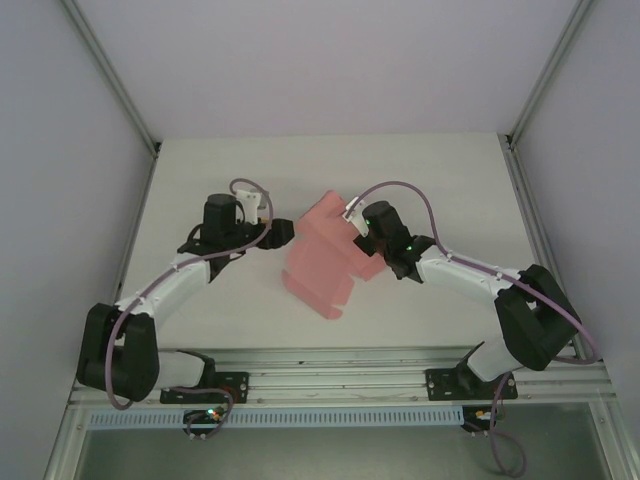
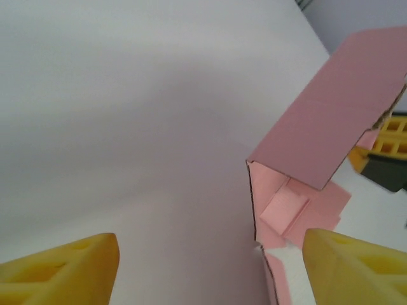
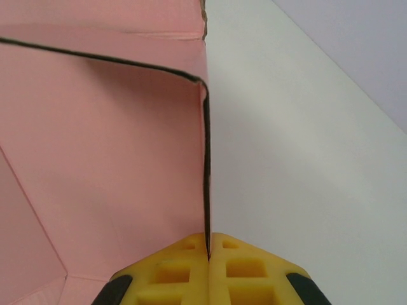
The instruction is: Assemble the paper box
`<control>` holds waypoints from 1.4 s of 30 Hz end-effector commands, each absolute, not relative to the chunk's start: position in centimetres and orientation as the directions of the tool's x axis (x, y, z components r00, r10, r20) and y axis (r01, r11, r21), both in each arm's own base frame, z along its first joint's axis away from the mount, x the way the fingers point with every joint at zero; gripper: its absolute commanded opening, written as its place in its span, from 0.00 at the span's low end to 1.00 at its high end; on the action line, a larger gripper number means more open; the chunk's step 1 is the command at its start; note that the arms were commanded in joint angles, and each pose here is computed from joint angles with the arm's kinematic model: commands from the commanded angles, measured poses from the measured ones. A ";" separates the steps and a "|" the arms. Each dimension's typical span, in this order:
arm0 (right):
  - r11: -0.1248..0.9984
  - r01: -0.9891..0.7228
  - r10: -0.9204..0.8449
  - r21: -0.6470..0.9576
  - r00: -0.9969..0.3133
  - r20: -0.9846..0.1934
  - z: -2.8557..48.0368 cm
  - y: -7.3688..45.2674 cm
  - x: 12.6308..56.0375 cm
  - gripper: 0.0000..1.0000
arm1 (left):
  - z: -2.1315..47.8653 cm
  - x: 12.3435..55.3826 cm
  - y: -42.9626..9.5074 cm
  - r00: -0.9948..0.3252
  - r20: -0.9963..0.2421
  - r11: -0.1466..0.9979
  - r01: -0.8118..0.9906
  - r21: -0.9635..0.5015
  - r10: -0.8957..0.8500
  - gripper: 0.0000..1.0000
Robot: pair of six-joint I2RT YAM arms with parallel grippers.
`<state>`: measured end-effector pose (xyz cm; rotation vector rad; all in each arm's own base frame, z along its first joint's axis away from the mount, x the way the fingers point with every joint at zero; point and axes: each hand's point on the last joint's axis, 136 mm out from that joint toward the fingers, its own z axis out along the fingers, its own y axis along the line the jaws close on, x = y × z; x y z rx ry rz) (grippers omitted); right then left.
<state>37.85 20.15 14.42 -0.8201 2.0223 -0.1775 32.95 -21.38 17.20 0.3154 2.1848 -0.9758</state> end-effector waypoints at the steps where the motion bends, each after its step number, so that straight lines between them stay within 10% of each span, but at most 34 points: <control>1: 0.790 -0.466 -0.586 -0.398 -0.382 -0.715 14.5 19.7 37.6 0.00 | 19.3 33.2 -23.1 -0.692 -0.719 0.591 0.551 -0.589 -0.072 0.65; 24: 0.826 -0.419 -0.547 -0.376 -0.441 -0.711 13.8 19.0 38.1 0.00 | 17.2 32.7 -24.9 -0.693 -0.721 0.522 0.611 -0.595 -0.011 0.01; 34: 0.840 -0.423 -0.523 -0.339 -0.465 -0.715 13.6 19.2 38.0 0.00 | 16.6 31.0 -27.5 -0.585 -0.790 0.579 0.713 -0.395 0.182 0.00; 37: 0.842 -0.438 -0.511 -0.315 -0.457 -0.728 13.8 19.7 37.6 0.00 | 16.6 30.9 -28.2 -0.574 -0.793 0.586 0.721 -0.370 0.205 0.18; 42: 0.840 -0.457 -0.500 -0.290 -0.449 -0.741 13.8 20.3 37.3 0.00 | 16.7 30.8 -30.2 -0.556 -0.798 0.552 0.751 -0.362 0.233 0.19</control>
